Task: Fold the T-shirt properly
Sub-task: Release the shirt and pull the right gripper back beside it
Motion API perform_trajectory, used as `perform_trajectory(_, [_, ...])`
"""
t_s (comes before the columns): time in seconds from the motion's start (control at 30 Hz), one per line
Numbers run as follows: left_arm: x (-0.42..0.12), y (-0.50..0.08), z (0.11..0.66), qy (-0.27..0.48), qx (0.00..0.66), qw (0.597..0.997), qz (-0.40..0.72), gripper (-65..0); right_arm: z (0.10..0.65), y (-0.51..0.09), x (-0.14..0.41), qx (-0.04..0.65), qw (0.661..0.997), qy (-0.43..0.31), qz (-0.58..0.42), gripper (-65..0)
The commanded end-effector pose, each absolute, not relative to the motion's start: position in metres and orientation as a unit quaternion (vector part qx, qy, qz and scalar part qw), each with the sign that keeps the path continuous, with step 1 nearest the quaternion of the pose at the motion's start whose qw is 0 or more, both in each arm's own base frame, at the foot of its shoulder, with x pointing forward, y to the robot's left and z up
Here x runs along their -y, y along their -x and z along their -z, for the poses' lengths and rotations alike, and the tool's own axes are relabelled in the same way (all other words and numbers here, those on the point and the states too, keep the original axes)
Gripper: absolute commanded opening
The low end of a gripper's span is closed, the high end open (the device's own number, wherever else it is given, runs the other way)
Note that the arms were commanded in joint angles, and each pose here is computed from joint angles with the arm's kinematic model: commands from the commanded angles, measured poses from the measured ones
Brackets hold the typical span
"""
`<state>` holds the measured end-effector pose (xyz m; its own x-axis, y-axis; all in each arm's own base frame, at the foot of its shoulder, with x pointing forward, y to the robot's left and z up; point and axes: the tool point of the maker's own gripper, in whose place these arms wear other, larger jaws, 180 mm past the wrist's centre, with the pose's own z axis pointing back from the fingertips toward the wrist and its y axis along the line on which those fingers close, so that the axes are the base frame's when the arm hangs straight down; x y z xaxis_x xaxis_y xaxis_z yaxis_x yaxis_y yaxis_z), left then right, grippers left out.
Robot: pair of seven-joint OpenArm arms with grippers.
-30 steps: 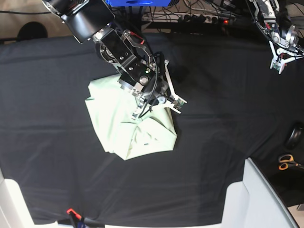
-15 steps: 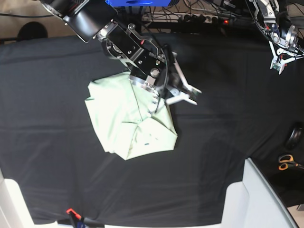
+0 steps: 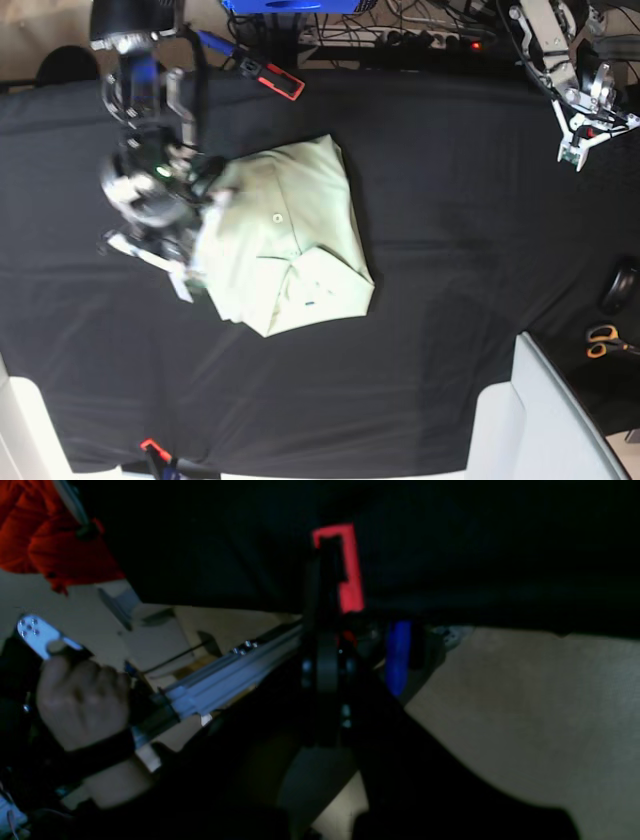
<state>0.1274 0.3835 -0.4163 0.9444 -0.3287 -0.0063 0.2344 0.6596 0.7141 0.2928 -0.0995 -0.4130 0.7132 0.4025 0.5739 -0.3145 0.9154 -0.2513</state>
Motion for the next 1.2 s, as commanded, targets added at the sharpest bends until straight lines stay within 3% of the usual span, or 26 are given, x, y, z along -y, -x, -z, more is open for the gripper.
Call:
perform_trajectory(0.0, [-0.387,-0.135,0.407,-0.397,0.072,0.903,0.150,-65.0,0.408,-0.294,0.094,0.349,0.917,0.048,-0.188,-64.7])
perform_trajectory(0.4, [-0.347,-0.167,0.421,-0.348,0.130,0.912,0.172,-65.0,0.428,-0.243,0.112,0.324,0.939,-0.116,-0.016,-62.2])
perform_trajectory(0.5, [-0.342,-0.167,0.424,-0.342,0.131,0.915,0.169,-65.0,0.429,-0.236,0.110,0.323,0.935,-0.142,0.009,-52.1])
perform_trajectory(0.67, [-0.340,-0.172,0.424,-0.339,0.145,0.913,0.174,-65.0,0.432,-0.220,0.098,0.310,0.930,-0.195,0.037,-28.1])
perform_trajectory(0.73, [-0.339,-0.173,0.423,-0.338,0.150,0.912,0.175,-65.0,0.434,-0.215,0.093,0.305,0.925,-0.220,0.054,-23.4])
perform_trajectory(1.17, [-0.330,-0.180,0.425,-0.331,0.158,0.912,0.181,-65.0,0.475,-0.219,0.099,0.251,0.909,-0.304,0.135,-22.2])
